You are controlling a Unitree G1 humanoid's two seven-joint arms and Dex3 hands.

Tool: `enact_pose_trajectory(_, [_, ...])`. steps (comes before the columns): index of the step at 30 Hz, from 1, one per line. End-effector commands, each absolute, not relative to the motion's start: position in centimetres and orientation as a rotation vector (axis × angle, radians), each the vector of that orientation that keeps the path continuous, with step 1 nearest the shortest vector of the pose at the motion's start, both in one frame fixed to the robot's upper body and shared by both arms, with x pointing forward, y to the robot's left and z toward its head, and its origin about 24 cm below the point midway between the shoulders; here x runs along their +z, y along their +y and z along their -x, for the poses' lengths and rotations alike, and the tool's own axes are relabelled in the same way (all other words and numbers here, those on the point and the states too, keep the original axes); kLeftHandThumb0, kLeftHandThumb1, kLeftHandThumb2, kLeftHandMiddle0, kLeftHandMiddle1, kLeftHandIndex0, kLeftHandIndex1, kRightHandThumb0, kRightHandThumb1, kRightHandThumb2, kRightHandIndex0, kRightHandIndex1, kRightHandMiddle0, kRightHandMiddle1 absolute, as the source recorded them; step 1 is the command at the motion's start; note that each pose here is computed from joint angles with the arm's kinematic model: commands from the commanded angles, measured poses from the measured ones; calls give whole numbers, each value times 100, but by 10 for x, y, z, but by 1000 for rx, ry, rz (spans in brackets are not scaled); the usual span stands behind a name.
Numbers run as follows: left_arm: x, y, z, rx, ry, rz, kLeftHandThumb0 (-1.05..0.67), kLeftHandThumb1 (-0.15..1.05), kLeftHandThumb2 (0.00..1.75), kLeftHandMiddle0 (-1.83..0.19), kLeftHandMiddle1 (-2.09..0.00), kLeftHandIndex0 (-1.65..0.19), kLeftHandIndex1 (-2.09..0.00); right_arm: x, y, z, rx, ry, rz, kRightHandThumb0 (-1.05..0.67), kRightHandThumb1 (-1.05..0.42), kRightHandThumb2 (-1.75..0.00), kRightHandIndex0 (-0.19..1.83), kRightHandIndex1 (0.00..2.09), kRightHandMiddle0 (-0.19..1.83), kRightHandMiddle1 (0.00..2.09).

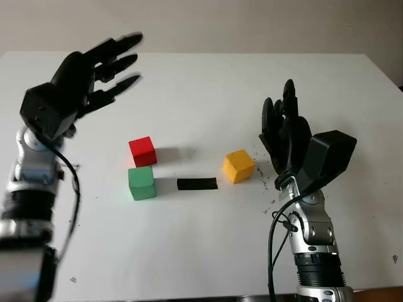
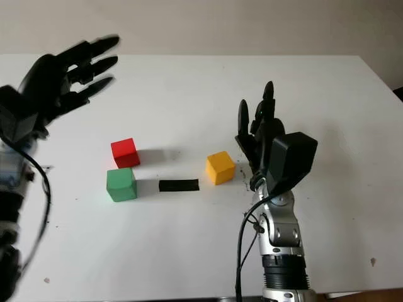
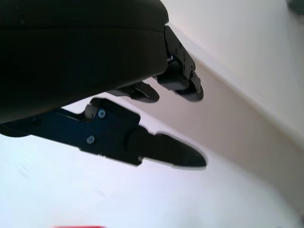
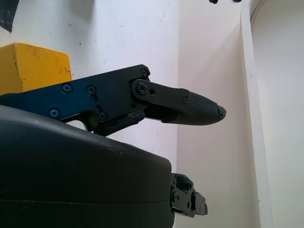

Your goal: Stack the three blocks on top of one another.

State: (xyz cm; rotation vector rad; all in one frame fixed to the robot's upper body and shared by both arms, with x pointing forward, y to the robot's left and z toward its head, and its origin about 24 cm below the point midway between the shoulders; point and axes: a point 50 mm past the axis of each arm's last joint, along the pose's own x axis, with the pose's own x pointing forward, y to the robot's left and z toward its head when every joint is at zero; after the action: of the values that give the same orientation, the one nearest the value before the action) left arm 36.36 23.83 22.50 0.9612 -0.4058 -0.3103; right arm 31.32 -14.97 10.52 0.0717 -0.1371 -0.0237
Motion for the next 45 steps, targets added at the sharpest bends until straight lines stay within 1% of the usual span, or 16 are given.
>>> enact_pose_trajectory(1, [241,237,-366,-336,-411,-1105,-44,89,3,-35,-1,-41,-10,109,-151,-312,-26,-158,-64,-58,-105,-58,-18,5,-16,6])
enact_pose_trajectory(3, [246,236,-369,-355,-386,-1257,-41,87,3,-28,-1,-39,-8,109,-151,-311,-26,-157,-64,-58,-105,-58,-18,5,-16,6])
enact_pose_trajectory(5, [251,235,-371,-363,-366,-1413,-39,88,5,-22,-1,-36,-6,109,-151,-311,-28,-159,-66,-58,-105,-58,-18,5,-16,5])
enact_pose_trajectory(10, [250,231,-374,-373,-387,-1655,-32,87,5,-18,-3,-35,-5,108,-151,-311,-22,-165,-58,-58,-105,-59,-19,5,-17,5])
enact_pose_trajectory(14, [243,228,-370,-421,-497,-1912,-33,85,4,-14,-3,-32,-4,109,-151,-311,-24,-160,-55,-58,-105,-59,-19,4,-17,5])
enact_pose_trajectory(19, [236,229,-368,-477,-577,-2085,-34,84,5,-5,-2,-28,-4,109,-149,-312,-17,-160,-58,-58,-105,-60,-19,3,-18,5])
enact_pose_trajectory(21, [234,227,-367,-497,-620,-2145,-38,83,5,-5,-3,-28,-4,109,-149,-312,-13,-163,-55,-57,-105,-60,-19,2,-18,5])
enact_pose_trajectory(24, [232,223,-366,-532,-670,-2185,-38,82,5,-4,-4,-28,-5,110,-148,-313,-8,-169,-49,-57,-105,-60,-19,2,-19,5])
enact_pose_trajectory(26, [232,221,-365,-552,-682,-2200,-38,81,4,-4,-4,-30,-6,110,-147,-313,-6,-171,-46,-57,-105,-60,-19,2,-18,5])
enact_pose_trajectory(29, [232,217,-365,-609,-628,-2264,-43,84,6,1,-3,-23,-3,111,-148,-313,-3,-171,-45,-56,-105,-61,-19,1,-19,3])
enact_pose_trajectory(31, [233,216,-364,-632,-614,-2270,-44,84,6,1,-4,-22,-3,111,-148,-313,-3,-171,-46,-56,-105,-62,-19,1,-19,3])
enact_pose_trajectory(36, [231,215,-361,-664,-595,-2248,-46,85,6,4,-4,-23,-5,110,-148,-314,-4,-171,-50,-55,-105,-62,-19,1,-19,4])
enact_pose_trajectory(41, [220,221,-359,-678,-625,-2136,-45,87,6,3,-5,-25,-6,109,-148,-313,-3,-172,-44,-56,-105,-61,-19,1,-19,4])
enact_pose_trajectory(45, [211,222,-360,-675,-659,-2086,-50,86,5,0,-6,-29,-7,108,-148,-312,-3,-168,-49,-56,-105,-60,-19,2,-19,5])
